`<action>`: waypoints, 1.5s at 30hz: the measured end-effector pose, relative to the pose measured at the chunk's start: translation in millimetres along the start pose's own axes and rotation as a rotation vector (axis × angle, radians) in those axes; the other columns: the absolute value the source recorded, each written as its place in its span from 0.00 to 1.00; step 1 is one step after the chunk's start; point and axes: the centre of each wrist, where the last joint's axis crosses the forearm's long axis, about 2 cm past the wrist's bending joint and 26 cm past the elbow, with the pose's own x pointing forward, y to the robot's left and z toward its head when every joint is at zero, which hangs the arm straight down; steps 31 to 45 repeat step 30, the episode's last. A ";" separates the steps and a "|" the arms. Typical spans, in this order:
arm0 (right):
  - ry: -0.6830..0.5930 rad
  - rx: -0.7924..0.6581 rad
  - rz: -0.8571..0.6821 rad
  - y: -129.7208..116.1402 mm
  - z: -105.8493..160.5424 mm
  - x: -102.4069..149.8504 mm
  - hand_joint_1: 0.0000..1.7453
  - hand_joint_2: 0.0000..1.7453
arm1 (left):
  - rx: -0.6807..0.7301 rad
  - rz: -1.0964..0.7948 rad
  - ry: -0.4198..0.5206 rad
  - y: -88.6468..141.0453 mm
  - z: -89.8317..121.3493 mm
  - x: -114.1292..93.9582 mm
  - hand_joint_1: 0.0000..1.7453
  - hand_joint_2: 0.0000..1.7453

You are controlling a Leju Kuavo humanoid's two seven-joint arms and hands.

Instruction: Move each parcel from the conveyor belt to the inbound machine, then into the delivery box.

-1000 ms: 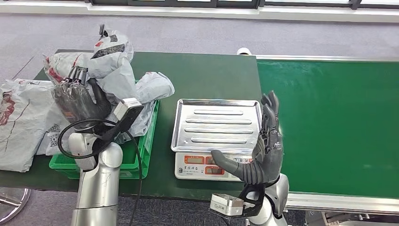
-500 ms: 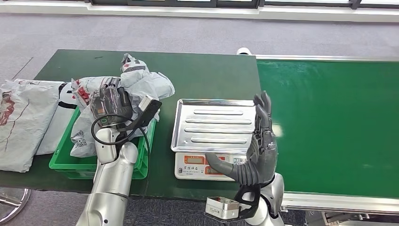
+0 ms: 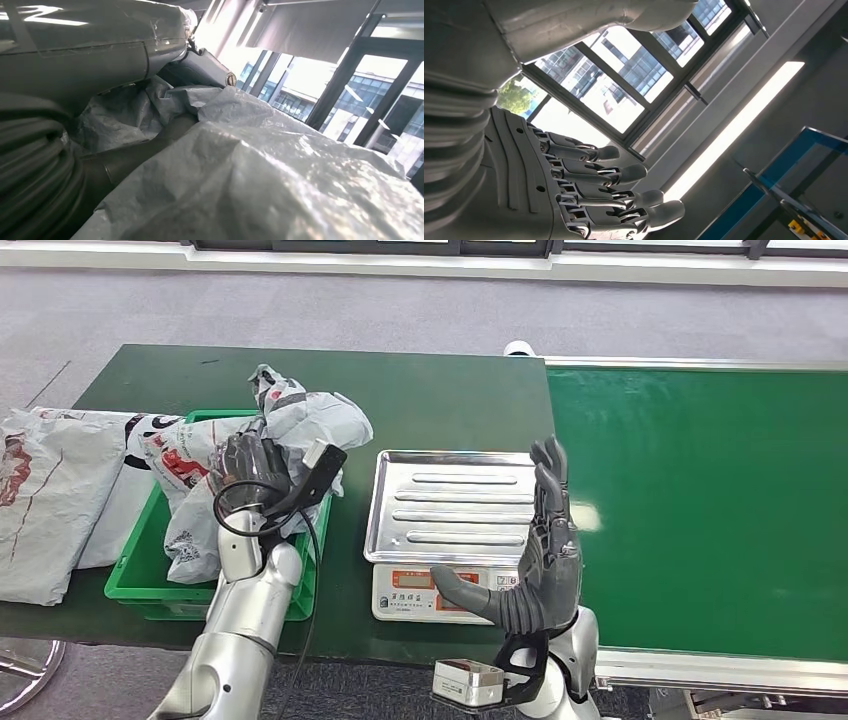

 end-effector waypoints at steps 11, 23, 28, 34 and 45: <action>0.012 0.005 -0.009 1.7 2.4 -0.4 0.00 1.00 | 0.030 0.021 0.067 5.2 -2.4 -19.9 0.00 1.00; 0.013 0.007 -0.008 1.8 3.0 -0.7 0.00 1.00 | 0.079 0.061 0.053 12.1 -4.8 -27.3 0.00 1.00; 0.024 0.003 -0.010 1.4 4.0 -1.8 0.00 1.00 | 0.127 0.179 -0.018 11.9 -2.3 -27.6 0.00 1.00; 0.033 0.000 -0.015 1.5 4.7 -2.4 0.00 1.00 | 0.147 0.230 -0.039 10.6 -1.0 -26.8 0.00 1.00; 0.033 0.000 -0.015 1.5 4.7 -2.4 0.00 1.00 | 0.147 0.230 -0.039 10.6 -1.0 -26.8 0.00 1.00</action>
